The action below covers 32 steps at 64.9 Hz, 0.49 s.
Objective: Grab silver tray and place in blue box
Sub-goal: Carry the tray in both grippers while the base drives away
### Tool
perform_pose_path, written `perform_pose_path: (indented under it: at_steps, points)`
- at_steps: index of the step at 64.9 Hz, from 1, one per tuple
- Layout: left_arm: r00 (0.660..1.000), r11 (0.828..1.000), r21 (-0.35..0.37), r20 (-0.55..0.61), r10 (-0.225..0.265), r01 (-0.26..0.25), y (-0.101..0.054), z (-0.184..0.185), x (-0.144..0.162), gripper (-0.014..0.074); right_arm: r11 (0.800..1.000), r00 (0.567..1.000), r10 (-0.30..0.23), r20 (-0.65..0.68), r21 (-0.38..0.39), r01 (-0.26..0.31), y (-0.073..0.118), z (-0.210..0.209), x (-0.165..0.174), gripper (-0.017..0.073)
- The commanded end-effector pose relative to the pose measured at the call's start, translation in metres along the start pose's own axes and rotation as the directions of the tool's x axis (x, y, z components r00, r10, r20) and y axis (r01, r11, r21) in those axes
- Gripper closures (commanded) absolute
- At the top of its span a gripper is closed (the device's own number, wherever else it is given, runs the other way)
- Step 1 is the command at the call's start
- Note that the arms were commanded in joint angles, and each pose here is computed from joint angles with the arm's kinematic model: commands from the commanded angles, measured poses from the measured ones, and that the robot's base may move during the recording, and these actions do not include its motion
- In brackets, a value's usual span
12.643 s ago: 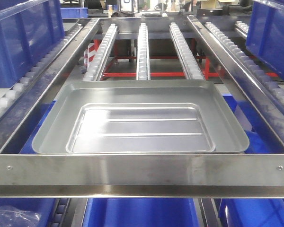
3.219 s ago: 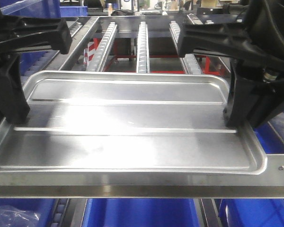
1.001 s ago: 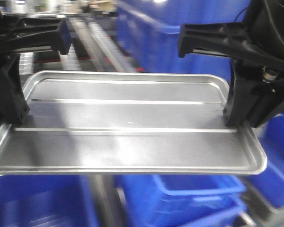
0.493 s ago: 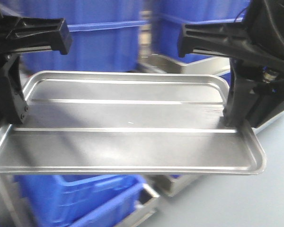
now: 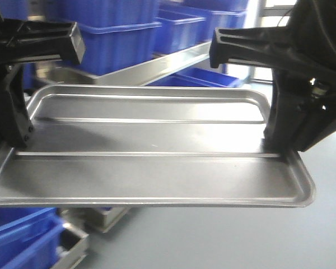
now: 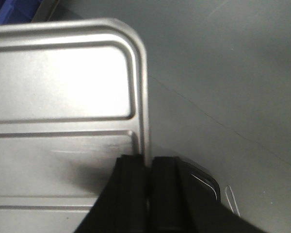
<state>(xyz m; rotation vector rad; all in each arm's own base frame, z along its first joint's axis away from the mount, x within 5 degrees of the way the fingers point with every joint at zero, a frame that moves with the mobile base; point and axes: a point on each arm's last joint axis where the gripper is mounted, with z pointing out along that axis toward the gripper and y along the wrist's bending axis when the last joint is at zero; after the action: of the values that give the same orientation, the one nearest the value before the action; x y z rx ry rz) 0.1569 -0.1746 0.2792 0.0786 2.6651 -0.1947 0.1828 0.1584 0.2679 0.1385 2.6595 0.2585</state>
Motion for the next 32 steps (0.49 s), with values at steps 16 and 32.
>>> perform_pose_path:
  at_steps: [16,32]
  points:
    - [0.999,1.0,-0.019,0.043,0.009,-0.008,0.0032,-0.0102,-0.0052,0.0603,1.0,0.997,-0.024,0.07,0.008,0.023,-0.003,-0.014,-0.0096,0.0508]
    - [0.999,1.0,-0.019,0.043,0.009,-0.008,0.0032,-0.0102,-0.0052,0.0603,1.0,0.997,-0.024,0.07,0.008,0.023,-0.003,-0.014,-0.0096,0.0508]
